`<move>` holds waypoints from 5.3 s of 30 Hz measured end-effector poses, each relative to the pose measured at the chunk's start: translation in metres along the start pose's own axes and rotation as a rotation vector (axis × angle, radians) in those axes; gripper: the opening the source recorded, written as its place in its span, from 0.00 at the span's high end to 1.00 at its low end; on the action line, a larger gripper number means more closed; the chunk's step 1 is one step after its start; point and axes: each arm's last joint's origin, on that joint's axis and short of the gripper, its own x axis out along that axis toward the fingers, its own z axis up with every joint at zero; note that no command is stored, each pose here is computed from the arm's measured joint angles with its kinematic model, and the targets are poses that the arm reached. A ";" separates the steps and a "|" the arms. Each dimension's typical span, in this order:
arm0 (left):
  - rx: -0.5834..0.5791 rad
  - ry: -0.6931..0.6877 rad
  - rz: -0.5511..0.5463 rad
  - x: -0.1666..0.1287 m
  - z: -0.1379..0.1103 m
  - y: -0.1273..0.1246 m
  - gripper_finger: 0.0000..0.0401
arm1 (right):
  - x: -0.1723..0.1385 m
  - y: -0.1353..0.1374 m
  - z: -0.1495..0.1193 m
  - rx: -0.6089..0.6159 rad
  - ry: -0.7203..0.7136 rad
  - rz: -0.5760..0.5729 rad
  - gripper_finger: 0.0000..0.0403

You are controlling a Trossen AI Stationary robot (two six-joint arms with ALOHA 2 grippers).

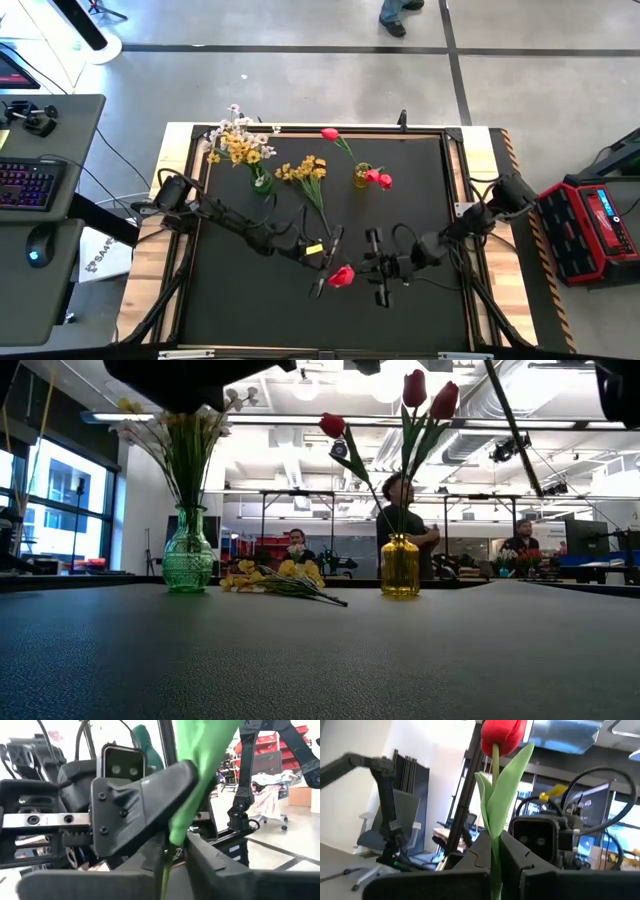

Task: Sort flowers into vase by color
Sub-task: Put the pink flower into the yellow vase, then put the yellow flowers into the green vase

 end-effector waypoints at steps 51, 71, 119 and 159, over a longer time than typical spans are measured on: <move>0.191 0.876 0.539 -0.046 -0.010 -0.020 0.70 | 0.013 -0.008 0.051 -0.071 0.875 -0.654 0.99; 0.145 0.957 0.701 -0.058 -0.018 -0.014 0.55 | 0.002 -0.145 0.157 -0.041 0.489 -0.648 1.00; 0.134 0.930 0.699 -0.056 -0.016 -0.016 0.55 | -0.058 -0.259 0.096 0.177 0.740 -0.749 1.00; -0.342 0.916 1.012 -0.076 -0.032 0.007 0.55 | -0.070 -0.212 0.142 0.247 0.963 -0.808 0.40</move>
